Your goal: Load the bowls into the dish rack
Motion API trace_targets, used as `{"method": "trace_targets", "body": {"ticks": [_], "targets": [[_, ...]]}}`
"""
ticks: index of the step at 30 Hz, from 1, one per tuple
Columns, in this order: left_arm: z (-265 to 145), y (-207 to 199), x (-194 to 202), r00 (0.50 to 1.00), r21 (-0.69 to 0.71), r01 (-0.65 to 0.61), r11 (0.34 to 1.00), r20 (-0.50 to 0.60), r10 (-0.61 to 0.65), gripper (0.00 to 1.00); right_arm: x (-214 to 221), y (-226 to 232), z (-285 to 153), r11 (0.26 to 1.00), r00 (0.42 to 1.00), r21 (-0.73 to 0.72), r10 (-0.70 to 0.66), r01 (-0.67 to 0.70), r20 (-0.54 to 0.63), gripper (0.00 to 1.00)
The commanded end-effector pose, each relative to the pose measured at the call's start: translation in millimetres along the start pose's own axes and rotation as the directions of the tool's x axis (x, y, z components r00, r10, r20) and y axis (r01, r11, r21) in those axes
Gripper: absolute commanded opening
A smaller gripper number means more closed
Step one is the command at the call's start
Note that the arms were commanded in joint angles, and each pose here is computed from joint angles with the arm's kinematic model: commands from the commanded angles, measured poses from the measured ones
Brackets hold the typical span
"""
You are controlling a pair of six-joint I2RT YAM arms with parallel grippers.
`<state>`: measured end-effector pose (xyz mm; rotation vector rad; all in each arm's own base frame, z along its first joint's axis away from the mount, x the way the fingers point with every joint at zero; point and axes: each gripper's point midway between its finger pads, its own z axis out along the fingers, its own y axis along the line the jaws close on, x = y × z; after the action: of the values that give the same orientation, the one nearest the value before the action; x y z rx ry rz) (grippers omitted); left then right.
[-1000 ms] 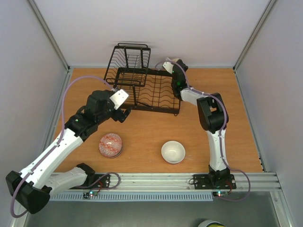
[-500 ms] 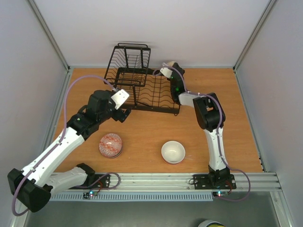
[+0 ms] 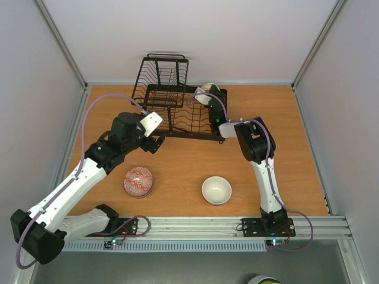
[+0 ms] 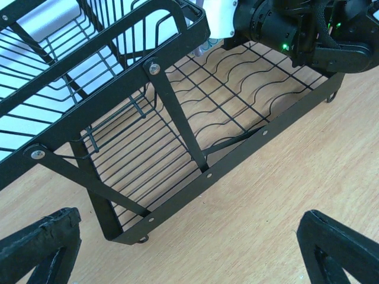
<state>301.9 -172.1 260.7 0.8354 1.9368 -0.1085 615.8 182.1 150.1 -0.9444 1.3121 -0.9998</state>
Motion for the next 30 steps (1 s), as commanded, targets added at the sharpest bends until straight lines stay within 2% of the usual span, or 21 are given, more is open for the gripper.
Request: {"method": "trace_targets", "body": {"ticks": [1, 8, 9, 12, 14, 19, 22, 23, 30], "targets": [[2, 3, -6, 0.999, -0.008, -0.006, 1.000, 0.037, 0.006, 0.99, 0, 11, -5, 1.000, 1.000, 0.023, -0.019, 0.018, 0.008, 0.01], [0, 3, -6, 0.999, -0.012, -0.005, 1.000, 0.041, 0.006, 0.99, 8, 18, -7, 0.999, 0.999, 0.028, -0.040, 0.041, -0.018, 0.02], [0, 3, -6, 0.999, -0.011, -0.005, 1.000, 0.042, 0.006, 0.99, 9, 18, -8, 0.999, 0.999, 0.028, -0.037, 0.037, -0.022, 0.07], [0, 3, -7, 0.999, -0.010, -0.005, 1.000, 0.042, 0.006, 0.99, 11, 16, -10, 0.999, 0.999, 0.035, -0.007, 0.008, -0.033, 0.42], [0, 3, -7, 0.999, -0.010, -0.006, 1.000, 0.045, 0.006, 0.99, 12, 12, -10, 0.999, 0.999, 0.051, 0.014, -0.012, -0.038, 0.58], [0, 4, -6, 0.999, -0.012, -0.005, 1.000, 0.043, 0.006, 0.99, 10, -1, -12, 0.996, 0.998, 0.082, 0.049, -0.045, -0.039, 0.80], [1, 4, -5, 0.999, -0.012, -0.005, 1.000, 0.043, 0.006, 0.99, 8, -13, -15, 0.992, 0.995, 0.090, 0.093, -0.089, -0.039, 0.96], [1, 4, -5, 0.999, -0.012, -0.006, 1.000, 0.044, 0.006, 0.99, 7, -17, -16, 0.990, 0.994, 0.093, 0.106, -0.102, -0.039, 0.98], [-1, 4, -6, 0.999, -0.011, -0.006, 1.000, 0.049, 0.007, 0.99, -15, -54, -33, 0.980, 0.986, 0.101, 0.169, -0.170, 0.020, 0.99]]}}
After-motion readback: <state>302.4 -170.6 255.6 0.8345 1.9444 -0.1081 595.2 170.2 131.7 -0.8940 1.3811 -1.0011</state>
